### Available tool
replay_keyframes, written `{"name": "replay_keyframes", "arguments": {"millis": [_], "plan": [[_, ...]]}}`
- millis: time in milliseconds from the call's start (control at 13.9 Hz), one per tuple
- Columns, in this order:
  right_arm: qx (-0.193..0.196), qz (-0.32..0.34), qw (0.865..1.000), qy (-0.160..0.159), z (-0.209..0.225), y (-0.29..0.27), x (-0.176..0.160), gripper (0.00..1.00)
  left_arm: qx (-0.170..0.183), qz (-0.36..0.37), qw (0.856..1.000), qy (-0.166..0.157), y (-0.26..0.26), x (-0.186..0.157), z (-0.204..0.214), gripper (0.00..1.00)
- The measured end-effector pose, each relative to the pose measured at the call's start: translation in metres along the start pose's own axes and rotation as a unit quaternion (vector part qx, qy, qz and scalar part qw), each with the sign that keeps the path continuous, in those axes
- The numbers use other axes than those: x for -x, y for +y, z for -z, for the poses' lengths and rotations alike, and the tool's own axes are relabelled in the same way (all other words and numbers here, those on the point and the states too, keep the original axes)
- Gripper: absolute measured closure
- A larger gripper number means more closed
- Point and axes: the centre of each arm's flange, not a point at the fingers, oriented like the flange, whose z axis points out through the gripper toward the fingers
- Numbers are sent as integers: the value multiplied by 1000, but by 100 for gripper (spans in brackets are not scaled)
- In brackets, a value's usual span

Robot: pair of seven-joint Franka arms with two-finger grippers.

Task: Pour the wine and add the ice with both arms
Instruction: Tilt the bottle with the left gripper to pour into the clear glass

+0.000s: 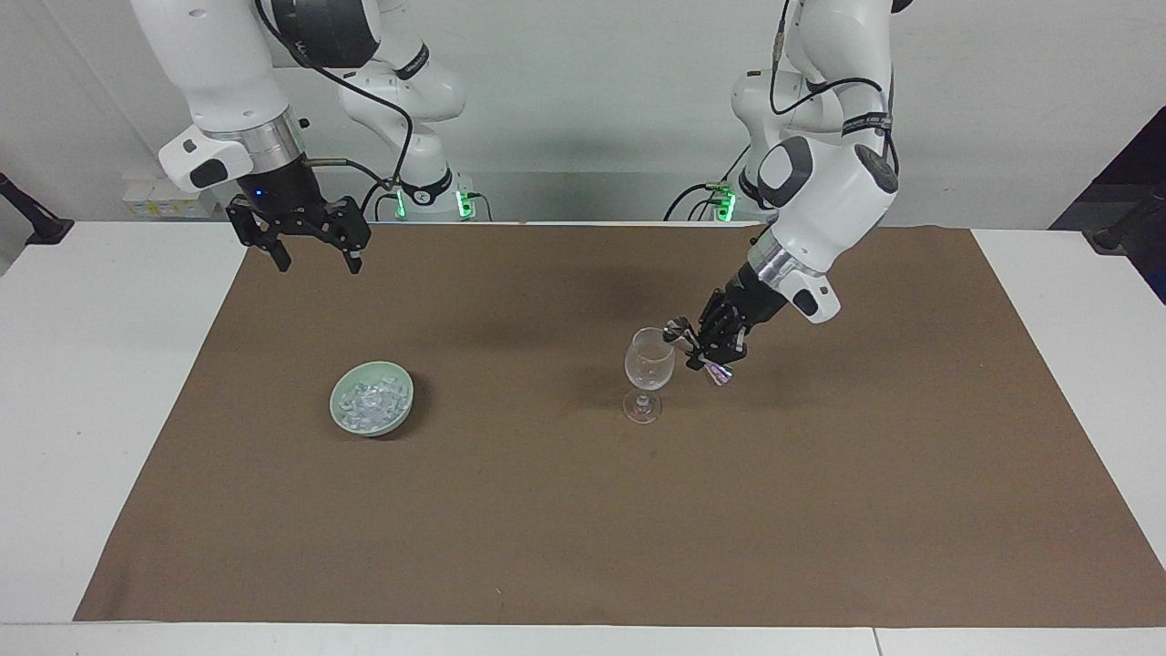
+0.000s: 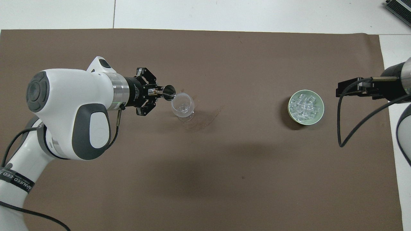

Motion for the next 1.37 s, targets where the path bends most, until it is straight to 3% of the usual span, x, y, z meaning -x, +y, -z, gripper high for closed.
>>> {"name": "replay_keyframes", "arguments": {"millis": [576, 1367], "plan": [[0, 0, 1000, 0, 0, 0, 0, 0, 16, -55, 997, 42, -2, 22, -3, 76], [0, 0, 1000, 0, 0, 0, 0, 0, 31, -88, 992, 81, 1, 23, -1, 76]]}}
